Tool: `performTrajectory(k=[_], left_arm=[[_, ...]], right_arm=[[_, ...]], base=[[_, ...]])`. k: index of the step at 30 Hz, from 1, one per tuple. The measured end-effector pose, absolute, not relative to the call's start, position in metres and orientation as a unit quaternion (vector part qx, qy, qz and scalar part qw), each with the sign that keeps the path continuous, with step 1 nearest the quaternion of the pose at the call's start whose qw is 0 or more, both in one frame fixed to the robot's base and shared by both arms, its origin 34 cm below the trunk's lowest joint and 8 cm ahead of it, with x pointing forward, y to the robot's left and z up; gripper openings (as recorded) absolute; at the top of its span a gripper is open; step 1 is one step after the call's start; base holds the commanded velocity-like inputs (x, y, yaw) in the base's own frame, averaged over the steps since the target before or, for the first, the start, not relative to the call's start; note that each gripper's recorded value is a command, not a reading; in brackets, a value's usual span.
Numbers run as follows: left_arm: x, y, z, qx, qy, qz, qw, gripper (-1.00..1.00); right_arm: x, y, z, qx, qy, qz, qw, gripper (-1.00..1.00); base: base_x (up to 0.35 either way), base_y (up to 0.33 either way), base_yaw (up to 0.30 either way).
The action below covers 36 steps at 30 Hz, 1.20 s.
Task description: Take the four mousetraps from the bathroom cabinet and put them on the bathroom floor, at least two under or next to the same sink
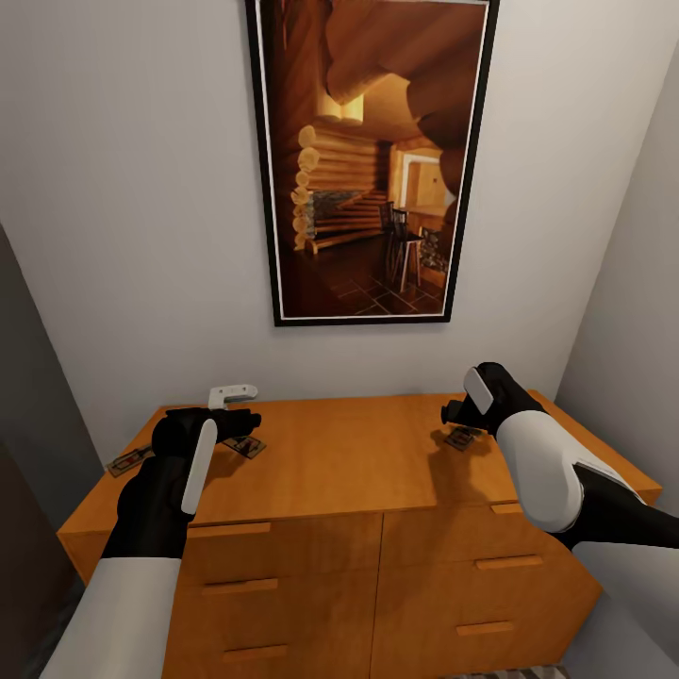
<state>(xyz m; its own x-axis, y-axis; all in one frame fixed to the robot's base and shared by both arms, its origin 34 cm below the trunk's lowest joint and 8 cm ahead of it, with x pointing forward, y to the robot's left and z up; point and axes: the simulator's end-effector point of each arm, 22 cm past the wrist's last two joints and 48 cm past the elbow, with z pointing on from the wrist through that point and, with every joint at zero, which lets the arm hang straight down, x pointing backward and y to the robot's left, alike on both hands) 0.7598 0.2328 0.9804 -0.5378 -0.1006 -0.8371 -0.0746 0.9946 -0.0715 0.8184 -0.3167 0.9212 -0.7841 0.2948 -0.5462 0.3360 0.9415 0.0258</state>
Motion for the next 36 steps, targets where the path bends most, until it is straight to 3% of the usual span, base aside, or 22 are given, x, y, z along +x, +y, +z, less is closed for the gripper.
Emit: performTrajectory(k=[36], left_arm=[[0.759,0.233,0.981,-0.050,0.877,-0.014,0.478,1.00]], right_arm=[[0.816,-0.300,0.896,0.159,0.947,-0.029,0.276,1.00]], base=[[0.000,0.000,0.000]])
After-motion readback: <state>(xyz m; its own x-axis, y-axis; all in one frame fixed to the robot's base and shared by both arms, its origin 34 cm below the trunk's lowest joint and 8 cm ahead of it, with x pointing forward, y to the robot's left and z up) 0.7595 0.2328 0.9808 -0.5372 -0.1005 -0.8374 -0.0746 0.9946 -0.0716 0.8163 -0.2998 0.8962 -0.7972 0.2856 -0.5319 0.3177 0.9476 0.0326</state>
